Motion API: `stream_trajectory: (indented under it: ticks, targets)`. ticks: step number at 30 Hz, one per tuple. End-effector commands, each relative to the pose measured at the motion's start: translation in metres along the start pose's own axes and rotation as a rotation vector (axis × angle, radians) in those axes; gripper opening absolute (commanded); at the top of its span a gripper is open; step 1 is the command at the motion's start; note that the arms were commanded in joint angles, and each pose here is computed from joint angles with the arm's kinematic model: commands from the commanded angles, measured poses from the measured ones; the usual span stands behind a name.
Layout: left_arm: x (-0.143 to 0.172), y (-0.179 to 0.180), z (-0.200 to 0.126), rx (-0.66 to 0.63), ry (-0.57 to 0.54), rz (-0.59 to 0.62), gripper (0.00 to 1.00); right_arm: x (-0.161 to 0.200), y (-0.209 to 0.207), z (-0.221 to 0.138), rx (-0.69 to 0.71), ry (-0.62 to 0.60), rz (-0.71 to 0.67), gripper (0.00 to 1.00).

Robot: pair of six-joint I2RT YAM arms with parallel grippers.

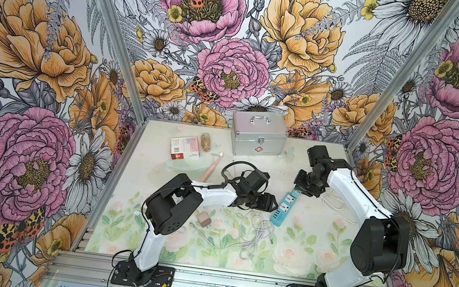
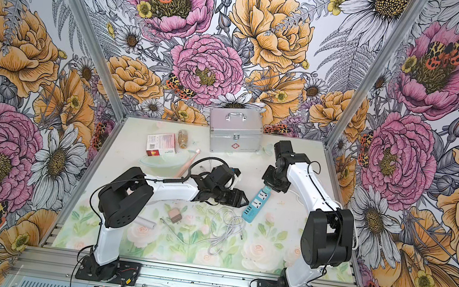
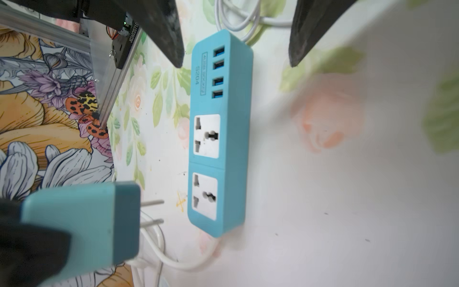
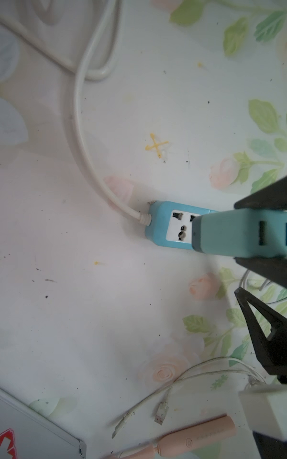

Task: Charge the electric toothbrush
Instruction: Move the socket to the center of the board, then insert the plug into the socket.

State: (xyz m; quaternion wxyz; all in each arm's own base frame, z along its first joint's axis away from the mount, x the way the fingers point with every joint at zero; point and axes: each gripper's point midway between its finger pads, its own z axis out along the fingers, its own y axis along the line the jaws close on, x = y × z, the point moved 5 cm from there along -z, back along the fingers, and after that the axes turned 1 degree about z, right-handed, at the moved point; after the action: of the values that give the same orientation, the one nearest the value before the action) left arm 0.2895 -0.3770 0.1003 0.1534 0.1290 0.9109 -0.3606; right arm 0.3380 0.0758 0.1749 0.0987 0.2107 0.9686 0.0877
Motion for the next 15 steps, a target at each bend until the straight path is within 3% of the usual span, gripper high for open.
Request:
stream_trajectory:
  ticks: [1, 15]
  targets:
    - [-0.021, 0.003, -0.028, 0.016, -0.132, -0.011, 0.66, 0.004, 0.002, 0.005, 0.050, 0.036, 0.036, 0.03]
    - [-0.016, 0.022, -0.059, -0.115, -0.208, 0.081, 0.66, 0.005, -0.007, 0.024, 0.197, 0.056, 0.089, 0.00]
